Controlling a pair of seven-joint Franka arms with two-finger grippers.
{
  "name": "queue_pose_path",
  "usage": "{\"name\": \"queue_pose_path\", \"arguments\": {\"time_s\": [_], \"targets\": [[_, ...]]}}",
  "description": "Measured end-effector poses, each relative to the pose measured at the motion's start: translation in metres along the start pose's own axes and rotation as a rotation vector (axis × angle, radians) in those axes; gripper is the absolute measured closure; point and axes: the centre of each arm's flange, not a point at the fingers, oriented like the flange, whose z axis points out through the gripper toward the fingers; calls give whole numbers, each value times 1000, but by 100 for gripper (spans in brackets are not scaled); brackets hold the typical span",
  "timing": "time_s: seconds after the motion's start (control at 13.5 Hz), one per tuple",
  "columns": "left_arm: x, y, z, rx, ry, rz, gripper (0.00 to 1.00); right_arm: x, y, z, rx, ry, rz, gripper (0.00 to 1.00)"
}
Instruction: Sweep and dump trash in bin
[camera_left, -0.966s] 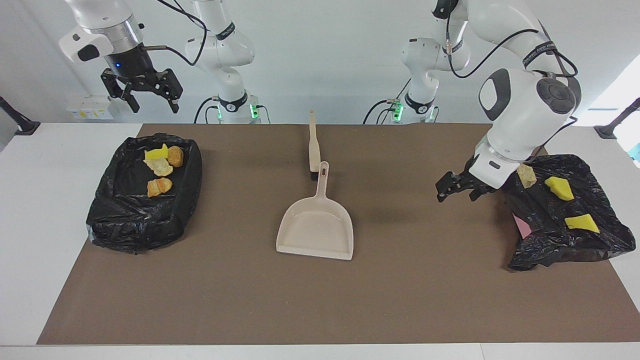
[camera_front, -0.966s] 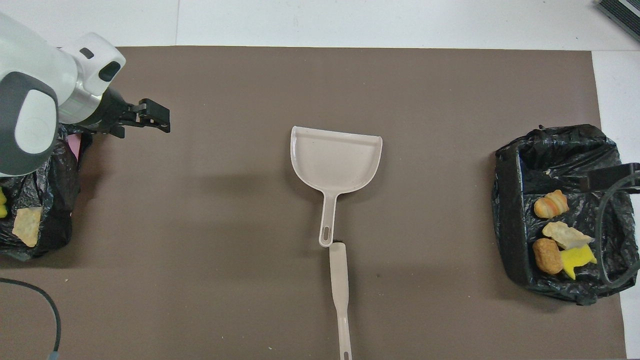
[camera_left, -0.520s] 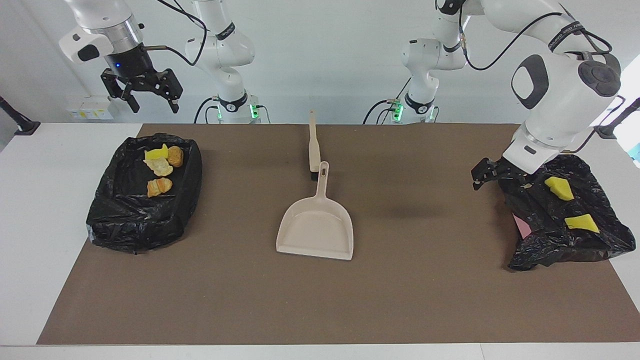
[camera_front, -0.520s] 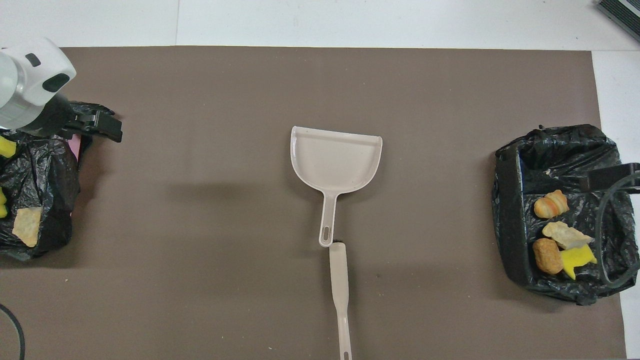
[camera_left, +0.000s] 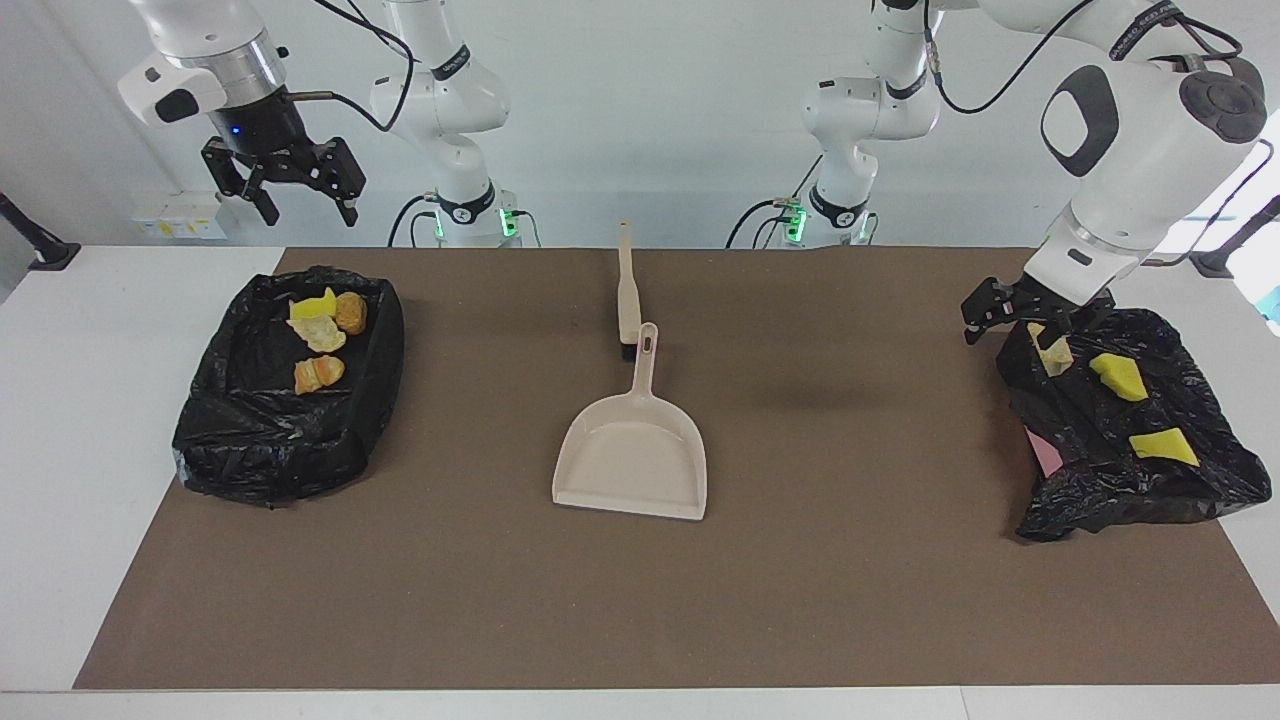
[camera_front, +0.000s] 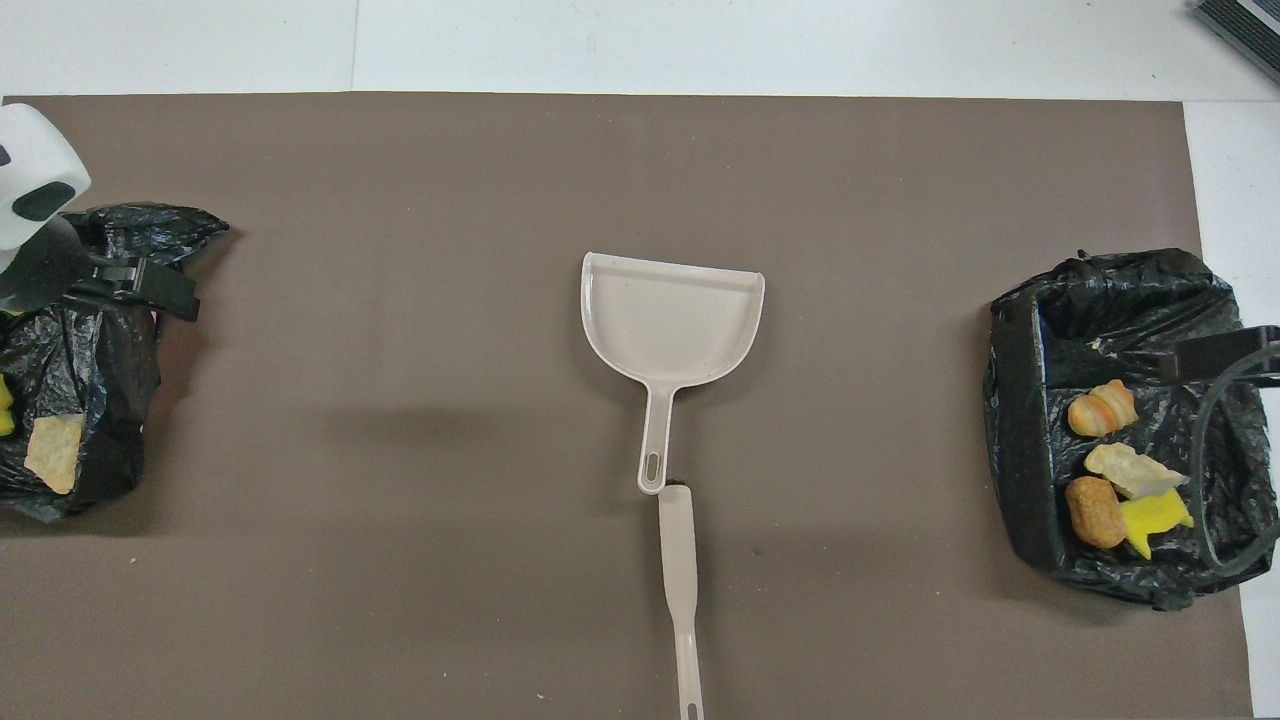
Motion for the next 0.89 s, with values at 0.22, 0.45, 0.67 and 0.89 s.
{"name": "queue_pose_path", "arguments": {"time_s": [0.22,0.45,0.67,0.89], "targets": [[-10,-35,-4,-4,-12,-44,0,0,0,0,0,0,0,0],[-20,-41,-17,0,-14,-67,0,0,0,0,0,0,0,0],[-35,-1,-40,29,-19,-107,0,0,0,0,0,0,0,0],[-39,-1,-44,34,-17,-12,0,0,0,0,0,0,0,0]]}}
